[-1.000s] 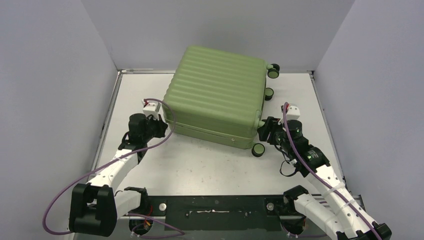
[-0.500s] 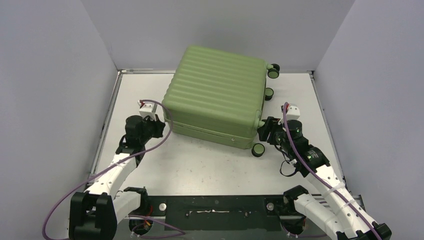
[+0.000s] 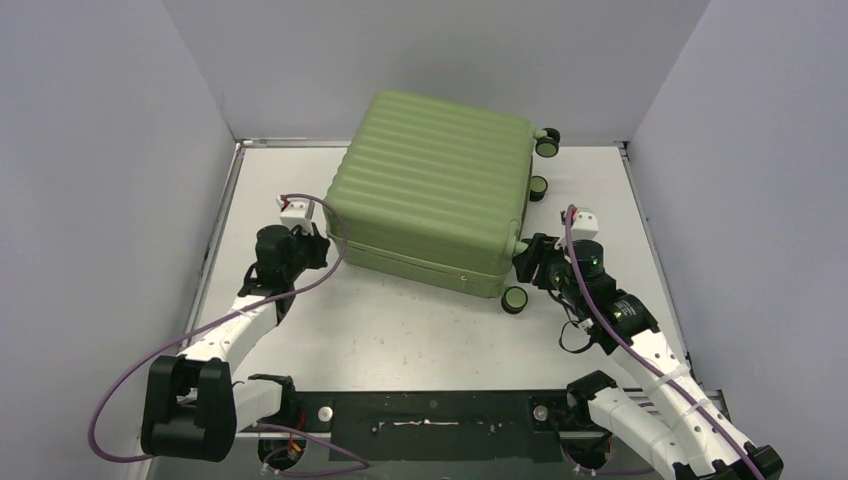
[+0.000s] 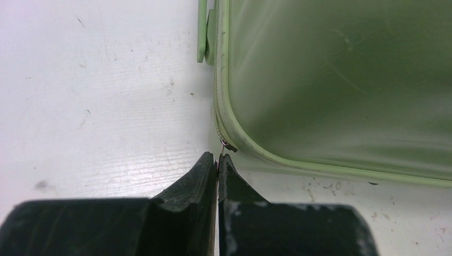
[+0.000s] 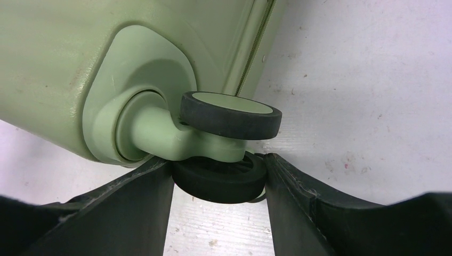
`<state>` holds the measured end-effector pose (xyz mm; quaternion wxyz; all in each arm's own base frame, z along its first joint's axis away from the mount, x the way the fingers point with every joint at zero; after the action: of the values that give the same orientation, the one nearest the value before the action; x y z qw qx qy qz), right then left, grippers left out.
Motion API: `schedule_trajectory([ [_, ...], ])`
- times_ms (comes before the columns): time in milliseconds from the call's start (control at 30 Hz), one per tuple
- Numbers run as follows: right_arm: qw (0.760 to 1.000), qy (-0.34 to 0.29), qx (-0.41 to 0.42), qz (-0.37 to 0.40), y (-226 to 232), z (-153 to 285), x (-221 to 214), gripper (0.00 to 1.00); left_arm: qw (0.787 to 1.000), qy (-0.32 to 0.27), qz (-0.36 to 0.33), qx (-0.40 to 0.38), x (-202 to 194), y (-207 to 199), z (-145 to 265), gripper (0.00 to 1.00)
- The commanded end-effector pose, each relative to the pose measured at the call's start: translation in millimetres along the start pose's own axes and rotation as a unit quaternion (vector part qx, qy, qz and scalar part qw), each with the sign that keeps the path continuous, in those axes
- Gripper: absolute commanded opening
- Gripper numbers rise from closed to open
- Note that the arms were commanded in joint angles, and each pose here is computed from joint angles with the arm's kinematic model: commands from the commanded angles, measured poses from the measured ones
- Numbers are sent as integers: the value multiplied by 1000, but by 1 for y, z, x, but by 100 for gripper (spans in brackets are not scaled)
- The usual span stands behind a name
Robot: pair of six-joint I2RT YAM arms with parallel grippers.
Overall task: Pack the luggage
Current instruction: Zip the luggage at the center of the board.
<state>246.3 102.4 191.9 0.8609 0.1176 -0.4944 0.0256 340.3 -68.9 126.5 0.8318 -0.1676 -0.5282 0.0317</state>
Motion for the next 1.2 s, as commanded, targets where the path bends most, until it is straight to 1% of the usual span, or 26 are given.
schedule_trajectory([
  [0, 999, 0, -42, 12, -16, -1, -2, 0, 990, -80, -3, 114, 45, 45, -6, 0],
  [267, 999, 2, -39, 18, -15, -2, -4, 0, 988, -109, -3, 113, 63, 45, -17, 0],
  [433, 999, 2, -35, 23, -13, -3, -6, 0, 984, -139, 8, 109, 73, 49, -19, 0],
  [633, 999, 2, -31, 28, -10, -1, -7, 0, 981, -175, 26, 83, 86, 47, -24, 0],
  [867, 999, 3, -26, 32, -7, -1, -8, 0, 982, -184, 19, 45, 94, 38, -40, 0],
  [1167, 999, 4, -22, 36, -4, 0, -10, 0, 979, -203, 14, 29, 105, 37, -54, 0],
])
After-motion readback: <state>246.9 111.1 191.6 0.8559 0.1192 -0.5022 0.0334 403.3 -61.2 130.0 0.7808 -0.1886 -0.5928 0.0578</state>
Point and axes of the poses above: each gripper's point midway between its finger pads, its own z axis back along the fingers, its own y axis along the line the jaws close on, x = y × z, the point moved 1 cm from there along z, back along the fingers, and after that the axes turned 8 degrees about z, right-handed, at the moved point
